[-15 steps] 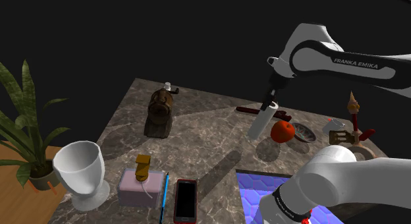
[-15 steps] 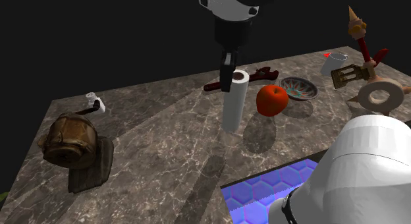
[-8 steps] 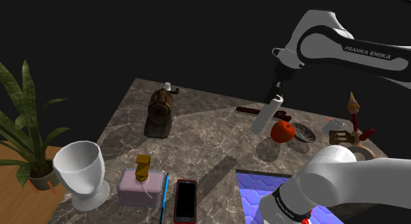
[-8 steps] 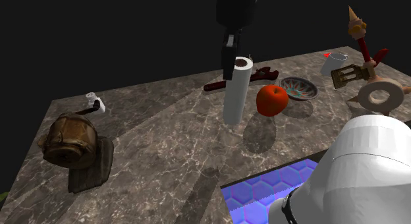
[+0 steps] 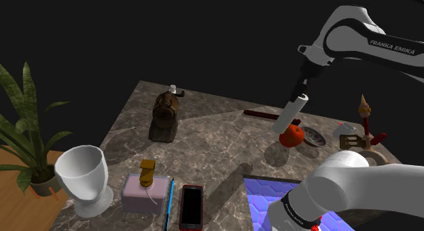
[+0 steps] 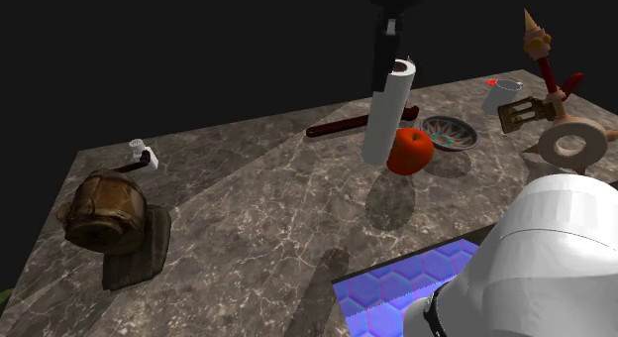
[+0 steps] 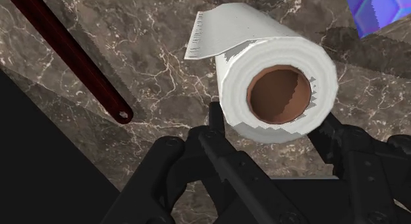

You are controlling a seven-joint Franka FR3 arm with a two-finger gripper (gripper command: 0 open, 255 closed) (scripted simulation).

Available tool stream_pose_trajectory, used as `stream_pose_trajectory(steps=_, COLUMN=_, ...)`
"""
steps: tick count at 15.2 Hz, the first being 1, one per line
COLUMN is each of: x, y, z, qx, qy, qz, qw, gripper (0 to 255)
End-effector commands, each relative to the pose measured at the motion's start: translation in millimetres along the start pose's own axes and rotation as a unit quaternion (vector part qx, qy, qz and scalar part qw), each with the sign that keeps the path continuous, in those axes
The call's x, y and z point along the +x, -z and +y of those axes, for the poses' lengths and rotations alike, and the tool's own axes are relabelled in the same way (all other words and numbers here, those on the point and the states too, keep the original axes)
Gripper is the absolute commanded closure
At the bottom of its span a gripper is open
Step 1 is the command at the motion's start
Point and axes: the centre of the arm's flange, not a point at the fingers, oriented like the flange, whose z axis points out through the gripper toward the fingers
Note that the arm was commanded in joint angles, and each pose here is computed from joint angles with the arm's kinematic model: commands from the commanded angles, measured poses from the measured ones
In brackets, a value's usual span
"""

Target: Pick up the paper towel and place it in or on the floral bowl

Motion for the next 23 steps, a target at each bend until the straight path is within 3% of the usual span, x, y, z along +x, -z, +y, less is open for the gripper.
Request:
stream_pose_trajectory(steps=1, x=-19.1, y=4.0, z=21.1, qx=0.000, qy=0.000, qz=0.000, qw=1.0000, gripper=255)
stream_pose_trajectory(steps=23, x=-209.4, y=54.1, z=234.7, qx=0.000, qy=0.000, qz=0.000, qw=1.0000, gripper=255)
